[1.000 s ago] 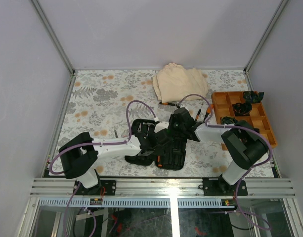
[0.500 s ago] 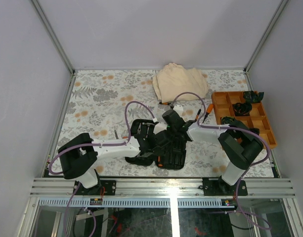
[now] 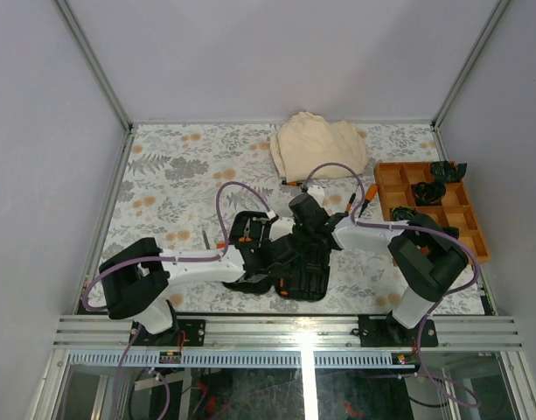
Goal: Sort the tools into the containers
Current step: Place the screwdriver in the storage box.
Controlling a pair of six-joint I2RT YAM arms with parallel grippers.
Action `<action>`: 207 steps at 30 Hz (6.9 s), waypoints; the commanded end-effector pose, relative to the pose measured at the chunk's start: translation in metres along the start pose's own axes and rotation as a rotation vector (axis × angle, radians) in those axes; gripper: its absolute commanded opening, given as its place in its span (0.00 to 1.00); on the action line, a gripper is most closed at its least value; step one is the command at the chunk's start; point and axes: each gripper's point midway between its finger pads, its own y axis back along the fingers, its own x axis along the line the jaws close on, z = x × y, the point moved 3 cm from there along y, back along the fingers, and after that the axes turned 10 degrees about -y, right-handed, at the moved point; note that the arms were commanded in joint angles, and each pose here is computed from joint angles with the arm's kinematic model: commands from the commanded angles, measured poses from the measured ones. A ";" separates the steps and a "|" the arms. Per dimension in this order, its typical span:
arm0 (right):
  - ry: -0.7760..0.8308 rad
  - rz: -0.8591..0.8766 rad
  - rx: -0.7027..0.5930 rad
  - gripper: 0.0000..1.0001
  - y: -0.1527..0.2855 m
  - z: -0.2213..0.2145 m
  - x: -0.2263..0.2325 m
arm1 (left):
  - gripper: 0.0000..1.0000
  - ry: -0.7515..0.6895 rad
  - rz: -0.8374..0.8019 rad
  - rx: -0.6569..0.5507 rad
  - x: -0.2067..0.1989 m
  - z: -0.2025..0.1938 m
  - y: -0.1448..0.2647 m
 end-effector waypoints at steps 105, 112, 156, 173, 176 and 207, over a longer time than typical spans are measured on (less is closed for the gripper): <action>-0.098 0.331 -0.019 0.40 0.063 0.073 0.007 | 0.32 0.094 0.034 0.180 0.087 0.036 -0.005; -0.120 0.343 0.017 0.38 0.054 0.065 0.011 | 0.24 0.077 -0.060 0.192 0.049 0.035 -0.008; -0.058 0.141 0.247 0.10 -0.020 0.034 0.028 | 0.11 0.065 -0.108 0.208 0.022 0.031 -0.014; 0.040 0.232 0.197 0.24 0.007 0.060 0.055 | 0.13 0.060 -0.064 0.211 0.031 0.031 -0.016; 0.053 0.287 0.096 0.30 0.033 0.088 0.072 | 0.18 0.070 -0.059 0.200 0.033 0.036 -0.013; -0.042 0.111 -0.187 0.54 0.143 0.034 -0.077 | 0.37 0.165 0.024 -0.308 0.098 0.126 0.119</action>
